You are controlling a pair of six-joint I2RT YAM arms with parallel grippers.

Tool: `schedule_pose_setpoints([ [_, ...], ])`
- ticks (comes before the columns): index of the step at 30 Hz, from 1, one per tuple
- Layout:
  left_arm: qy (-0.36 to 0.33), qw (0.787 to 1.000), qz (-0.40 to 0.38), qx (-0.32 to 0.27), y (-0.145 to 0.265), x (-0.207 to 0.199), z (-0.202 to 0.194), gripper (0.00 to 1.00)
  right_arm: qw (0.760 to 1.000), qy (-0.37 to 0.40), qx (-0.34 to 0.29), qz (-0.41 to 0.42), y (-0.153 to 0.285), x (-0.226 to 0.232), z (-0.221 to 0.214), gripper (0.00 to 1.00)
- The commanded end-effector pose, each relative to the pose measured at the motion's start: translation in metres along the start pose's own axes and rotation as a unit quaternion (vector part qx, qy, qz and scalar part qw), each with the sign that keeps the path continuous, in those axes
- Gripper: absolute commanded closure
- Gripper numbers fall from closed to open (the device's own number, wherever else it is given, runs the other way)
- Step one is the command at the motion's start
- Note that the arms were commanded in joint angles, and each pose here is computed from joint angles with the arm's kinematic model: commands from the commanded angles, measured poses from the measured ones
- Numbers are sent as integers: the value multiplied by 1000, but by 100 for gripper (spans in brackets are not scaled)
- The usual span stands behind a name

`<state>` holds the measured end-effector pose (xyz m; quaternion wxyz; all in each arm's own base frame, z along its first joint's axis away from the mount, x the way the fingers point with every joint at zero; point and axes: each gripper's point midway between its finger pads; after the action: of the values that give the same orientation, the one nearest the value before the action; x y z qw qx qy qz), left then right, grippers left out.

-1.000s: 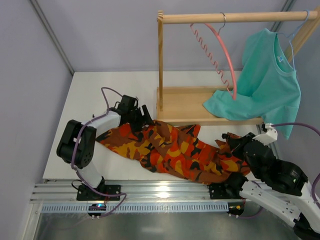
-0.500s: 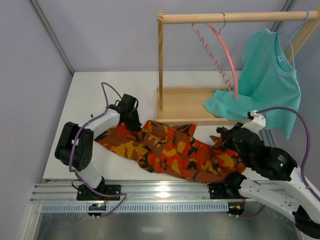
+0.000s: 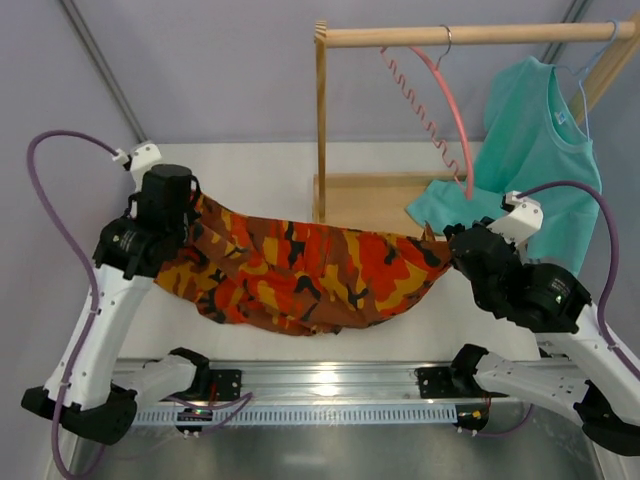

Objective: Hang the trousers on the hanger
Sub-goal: Fold the trousers

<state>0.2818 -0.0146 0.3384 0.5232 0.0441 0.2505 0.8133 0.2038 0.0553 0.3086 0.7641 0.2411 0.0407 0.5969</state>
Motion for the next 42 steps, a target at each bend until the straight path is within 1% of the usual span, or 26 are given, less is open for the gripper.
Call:
schedule_pose_setpoints([
  [1, -98, 986, 83, 105, -39, 22, -79, 100, 998, -7, -40, -46, 1, -18, 18, 96],
  [2, -113, 981, 88, 133, -47, 27, -105, 100, 998, -8, -40, -47, 1, -18, 18, 96],
  [3, -99, 982, 54, 154, -53, 13, -122, 100, 998, -6, -41, -49, 2, -20, 18, 96],
  [4, -90, 980, 42, 170, -56, 9, -136, 100, 998, -6, -44, -51, 2, -22, 20, 96],
  [5, -95, 974, 37, 200, -60, 12, -163, 100, 997, -7, -51, -58, 3, -26, 23, 96],
  [7, -82, 972, 28, 220, -65, 7, -180, 100, 996, -1, -53, -69, 3, -31, 24, 96],
  [8, -86, 970, 39, 224, -66, 12, -186, 93, 996, -2, -56, -74, 4, -34, 27, 96],
  [9, -91, 970, 56, 221, -67, 18, -185, 77, 995, -1, -53, -79, 5, -37, 26, 96],
  [10, -110, 970, 102, 192, -67, 36, -172, 64, 996, 4, -49, -78, 5, -37, 23, 96],
  [11, -119, 971, 119, 172, -67, 43, -161, 46, 996, 8, -41, -79, 3, -36, 19, 96],
  [13, -109, 974, 161, 115, -65, 57, -120, 32, 996, 15, -31, -81, 2, -37, 13, 96],
  [14, -97, 977, 162, 104, -66, 58, -110, 28, 996, 22, -25, -83, 0, -37, 7, 96],
  [15, -78, 978, 168, 97, -71, 67, -94, 27, 996, 22, -20, -81, -1, -36, 4, 96],
  [16, -52, 983, 141, 107, -77, 59, -93, 27, 996, 27, -16, -82, -3, -37, -1, 96],
  [17, -38, 983, 136, 113, -83, 59, -91, 26, 996, 29, -15, -81, -4, -37, -2, 96],
  [20, -15, 979, 145, 140, -112, 65, -91, 26, 998, 34, -3, -55, -7, -28, -12, 96],
  [21, -13, 978, 145, 152, -120, 65, -93, 26, 999, 20, -6, -37, -7, -22, -11, 96],
  [22, 0, 974, 155, 164, -130, 71, -93, 27, 999, 24, 7, -22, -8, -15, -17, 96],
  [23, 2, 971, 146, 188, -145, 62, -99, 30, 999, 36, 12, -16, -11, -14, -23, 96],
  [25, 22, 965, 165, 204, -164, 71, -100, 32, 999, 33, 18, 3, -12, -6, -27, 96],
  [29, 33, 958, 179, 222, -200, 72, -105, 33, 999, 41, 25, 18, -14, -2, -35, 96],
  [30, 37, 954, 179, 239, -212, 73, -115, 33, 998, 43, 22, 27, -14, 2, -35, 96],
  [33, 44, 940, 209, 266, -235, 93, -130, 35, 998, 45, 21, 37, -15, 3, -37, 96],
  [36, 58, 930, 226, 285, -246, 107, -140, 39, 998, 45, 20, 48, -15, 8, -37, 97],
  [37, 76, 926, 223, 295, -253, 111, -145, 41, 997, 51, 21, 50, -17, 9, -40, 96],
  [42, 97, 922, 235, 292, -273, 119, -153, 41, 996, 54, 20, 62, -21, 17, -44, 96],
])
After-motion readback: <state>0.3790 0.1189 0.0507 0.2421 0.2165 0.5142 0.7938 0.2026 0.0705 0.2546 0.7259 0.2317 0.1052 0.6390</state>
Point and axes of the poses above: each gripper's point midway between its finger pads, its own y axis back along the fingers, its own x axis along the line the jaws close on, z = x × y, and after that the axes turned 4 degrees about y, right-handed
